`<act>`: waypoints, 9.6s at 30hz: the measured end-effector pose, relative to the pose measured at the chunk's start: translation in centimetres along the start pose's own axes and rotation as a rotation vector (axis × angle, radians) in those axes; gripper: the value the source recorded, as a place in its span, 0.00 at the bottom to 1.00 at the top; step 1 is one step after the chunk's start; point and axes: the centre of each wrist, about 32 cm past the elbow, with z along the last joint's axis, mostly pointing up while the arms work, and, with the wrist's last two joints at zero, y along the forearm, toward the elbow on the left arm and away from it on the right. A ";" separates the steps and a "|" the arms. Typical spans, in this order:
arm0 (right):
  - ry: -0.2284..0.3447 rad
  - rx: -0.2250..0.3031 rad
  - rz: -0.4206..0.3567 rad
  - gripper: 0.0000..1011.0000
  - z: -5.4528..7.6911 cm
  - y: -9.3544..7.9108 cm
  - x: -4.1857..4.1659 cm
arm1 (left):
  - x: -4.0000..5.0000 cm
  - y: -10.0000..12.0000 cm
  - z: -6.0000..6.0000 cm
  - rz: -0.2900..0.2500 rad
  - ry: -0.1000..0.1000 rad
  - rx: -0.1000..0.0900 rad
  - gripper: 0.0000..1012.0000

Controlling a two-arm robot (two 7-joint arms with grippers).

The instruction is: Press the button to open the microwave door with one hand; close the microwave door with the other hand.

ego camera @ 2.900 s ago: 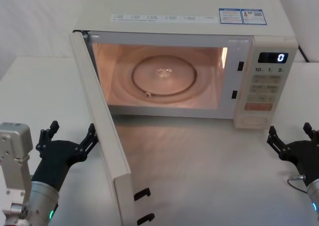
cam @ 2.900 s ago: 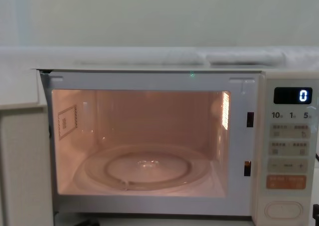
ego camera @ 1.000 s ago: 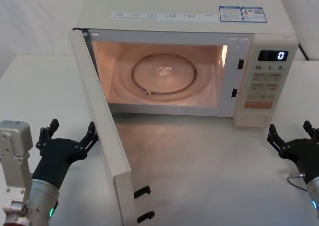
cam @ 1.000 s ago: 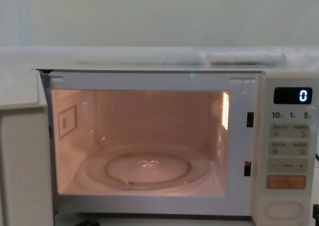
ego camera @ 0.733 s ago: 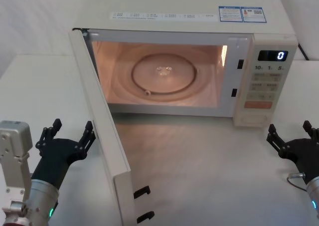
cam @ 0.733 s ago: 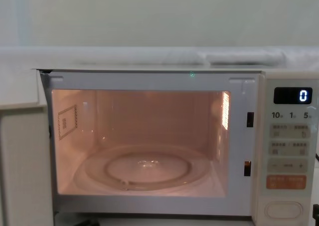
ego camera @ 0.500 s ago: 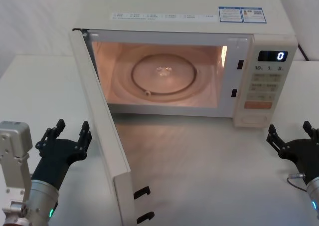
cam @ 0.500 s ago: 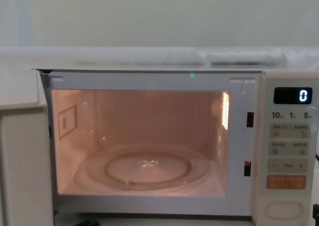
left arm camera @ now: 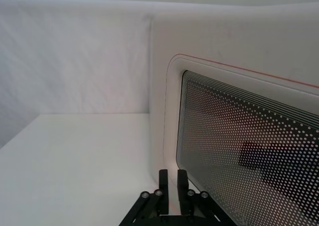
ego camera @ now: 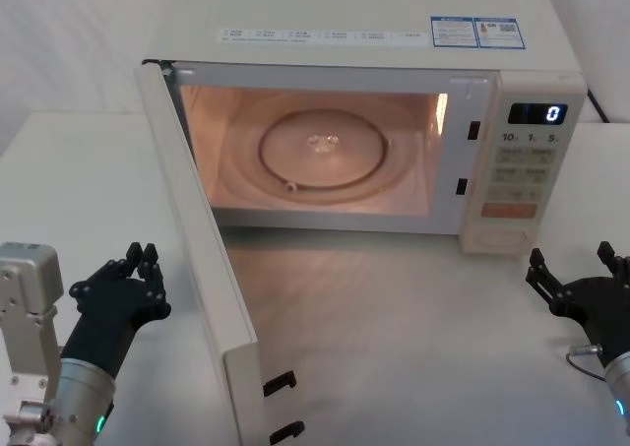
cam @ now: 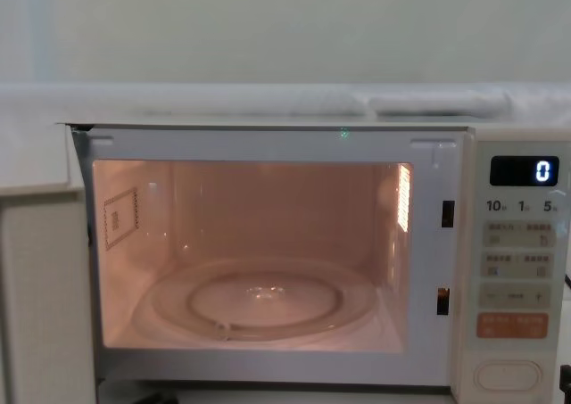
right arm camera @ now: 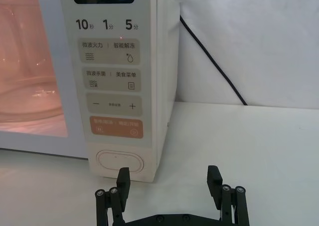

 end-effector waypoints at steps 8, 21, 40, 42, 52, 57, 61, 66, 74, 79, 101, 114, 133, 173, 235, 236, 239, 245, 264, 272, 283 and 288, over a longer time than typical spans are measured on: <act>0.000 0.000 0.000 0.99 0.0 0.0 0.00 | 0.00 0.0 0.0 0.000 0.000 0.000 0.00; 0.000 0.000 0.000 0.99 0.0 0.0 0.00 | 0.00 0.0 0.0 0.000 0.000 0.000 0.00; 0.000 0.000 0.000 0.99 0.0 0.0 0.00 | 0.00 0.0 0.0 0.000 0.000 0.000 0.00; 0.000 0.000 0.000 0.99 0.0 0.0 0.00 | 0.03 0.0 0.0 -0.003 0.002 -0.003 0.00; 0.000 0.000 0.000 0.99 0.0 0.0 0.00 | 0.62 0.7 -0.2 -0.021 0.016 -0.023 0.00; 0.000 0.000 0.000 0.99 0.0 0.0 0.00 | 1.45 1.4 0.0 -0.048 0.027 -0.031 0.00; 0.000 0.000 0.000 0.99 0.0 0.0 0.00 | 2.26 1.9 0.6 -0.091 0.024 -0.040 0.00; 0.000 0.000 0.000 0.99 0.0 0.0 0.00 | 3.53 2.6 2.1 -0.173 0.008 -0.055 0.00; 0.000 0.000 0.000 0.99 0.0 0.0 0.00 | 4.87 3.4 4.1 -0.308 0.012 -0.110 0.00; 0.000 0.000 0.000 0.99 0.0 0.0 0.00 | 5.11 3.6 5.2 -0.377 -0.002 -0.126 0.00; 0.000 0.000 0.000 0.99 0.0 0.0 0.00 | 3.72 2.2 6.3 -0.532 -0.043 -0.144 0.00; 0.000 0.000 0.000 0.99 0.0 0.0 0.00 | 1.46 -0.5 6.4 -0.549 -0.047 -0.144 0.00; 0.000 0.000 0.000 0.99 0.0 0.0 0.00 | -0.73 -4.2 6.4 -0.546 -0.023 -0.108 0.00; 0.000 0.000 0.000 0.99 0.0 0.0 0.00 | -4.37 -9.5 7.3 -0.529 -0.073 -0.103 0.00; 0.000 0.000 0.000 0.99 0.0 0.0 0.00 | -6.08 -13.4 8.2 -0.447 -0.115 -0.089 0.00; 0.000 0.000 0.000 0.99 0.0 0.0 0.00 | -6.09 -13.5 8.2 -0.447 -0.116 -0.089 0.00; 0.000 0.000 0.000 0.99 0.0 0.0 0.00 | -6.12 -13.6 8.2 -0.447 -0.118 -0.088 0.00; 0.000 0.000 0.000 0.99 0.0 0.0 0.00 | -6.12 -13.7 8.2 -0.445 -0.121 -0.085 0.00; 0.000 0.000 0.000 0.99 0.0 0.0 0.00 | -5.99 -14.1 8.2 -0.439 -0.121 -0.088 0.00; 0.000 0.000 0.000 0.99 0.0 0.0 0.00 | -5.99 -14.2 8.3 -0.439 -0.120 -0.089 0.00; 0.000 0.000 0.000 0.99 0.0 0.0 0.00 | -5.70 -12.4 7.9 -0.454 -0.086 -0.090 0.00; 0.000 0.000 0.000 0.99 0.0 0.0 0.00 | -4.99 -10.4 7.5 -0.458 -0.085 -0.070 0.00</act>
